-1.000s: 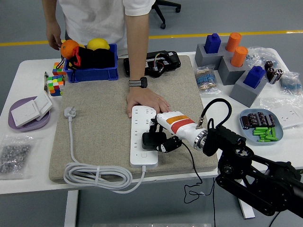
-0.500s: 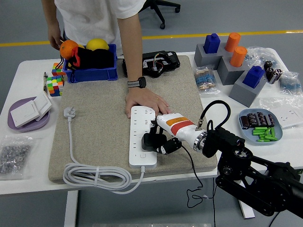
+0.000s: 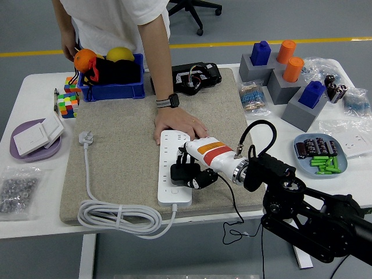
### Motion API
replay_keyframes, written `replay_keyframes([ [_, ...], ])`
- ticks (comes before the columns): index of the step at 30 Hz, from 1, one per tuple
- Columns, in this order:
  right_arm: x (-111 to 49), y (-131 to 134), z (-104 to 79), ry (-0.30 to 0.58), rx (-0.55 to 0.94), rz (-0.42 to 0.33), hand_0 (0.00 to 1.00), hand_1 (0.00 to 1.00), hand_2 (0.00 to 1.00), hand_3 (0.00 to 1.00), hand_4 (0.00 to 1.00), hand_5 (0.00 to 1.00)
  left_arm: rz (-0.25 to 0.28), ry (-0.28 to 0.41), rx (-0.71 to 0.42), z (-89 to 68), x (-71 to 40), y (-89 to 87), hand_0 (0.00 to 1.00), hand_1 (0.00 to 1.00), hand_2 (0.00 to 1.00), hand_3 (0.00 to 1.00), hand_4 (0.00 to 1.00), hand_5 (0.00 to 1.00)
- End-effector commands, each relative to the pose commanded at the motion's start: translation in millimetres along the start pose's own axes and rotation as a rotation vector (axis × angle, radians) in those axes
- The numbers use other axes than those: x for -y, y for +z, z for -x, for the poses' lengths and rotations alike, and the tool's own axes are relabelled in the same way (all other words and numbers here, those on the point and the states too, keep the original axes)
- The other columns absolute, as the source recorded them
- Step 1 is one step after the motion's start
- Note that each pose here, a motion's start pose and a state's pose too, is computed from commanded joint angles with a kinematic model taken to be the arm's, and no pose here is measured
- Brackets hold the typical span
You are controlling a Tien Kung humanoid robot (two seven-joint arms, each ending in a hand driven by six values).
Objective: Press the white button,pick up the black plug,place it near the board,insert it into the board
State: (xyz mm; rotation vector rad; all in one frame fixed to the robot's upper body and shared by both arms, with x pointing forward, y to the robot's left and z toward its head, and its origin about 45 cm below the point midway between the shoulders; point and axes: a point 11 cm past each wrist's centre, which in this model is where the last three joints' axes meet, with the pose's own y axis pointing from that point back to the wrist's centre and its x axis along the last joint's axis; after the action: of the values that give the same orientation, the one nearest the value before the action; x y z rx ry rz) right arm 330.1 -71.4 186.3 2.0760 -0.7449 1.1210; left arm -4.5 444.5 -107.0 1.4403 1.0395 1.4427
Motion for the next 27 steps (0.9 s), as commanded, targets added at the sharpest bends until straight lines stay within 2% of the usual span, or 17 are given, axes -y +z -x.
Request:
replay_keyframes([
  [8,0.6,5.2,5.2,-0.013,0.007,0.017,0.251,0.315,0.304,0.506,0.83,0.002,-0.004,0.0,0.0,-0.1,0.0,-1.4,0.81,0.777,0.732,0.783,0.588,0.529],
  [27,0.8,7.3,4.0,-0.01,0.016,0.018,0.268,0.341,0.325,0.508,0.845,0.002,-0.002,0.0,0.0,0.4,0.0,-0.6,0.81,0.777,0.732,0.783,0.587,0.525],
])
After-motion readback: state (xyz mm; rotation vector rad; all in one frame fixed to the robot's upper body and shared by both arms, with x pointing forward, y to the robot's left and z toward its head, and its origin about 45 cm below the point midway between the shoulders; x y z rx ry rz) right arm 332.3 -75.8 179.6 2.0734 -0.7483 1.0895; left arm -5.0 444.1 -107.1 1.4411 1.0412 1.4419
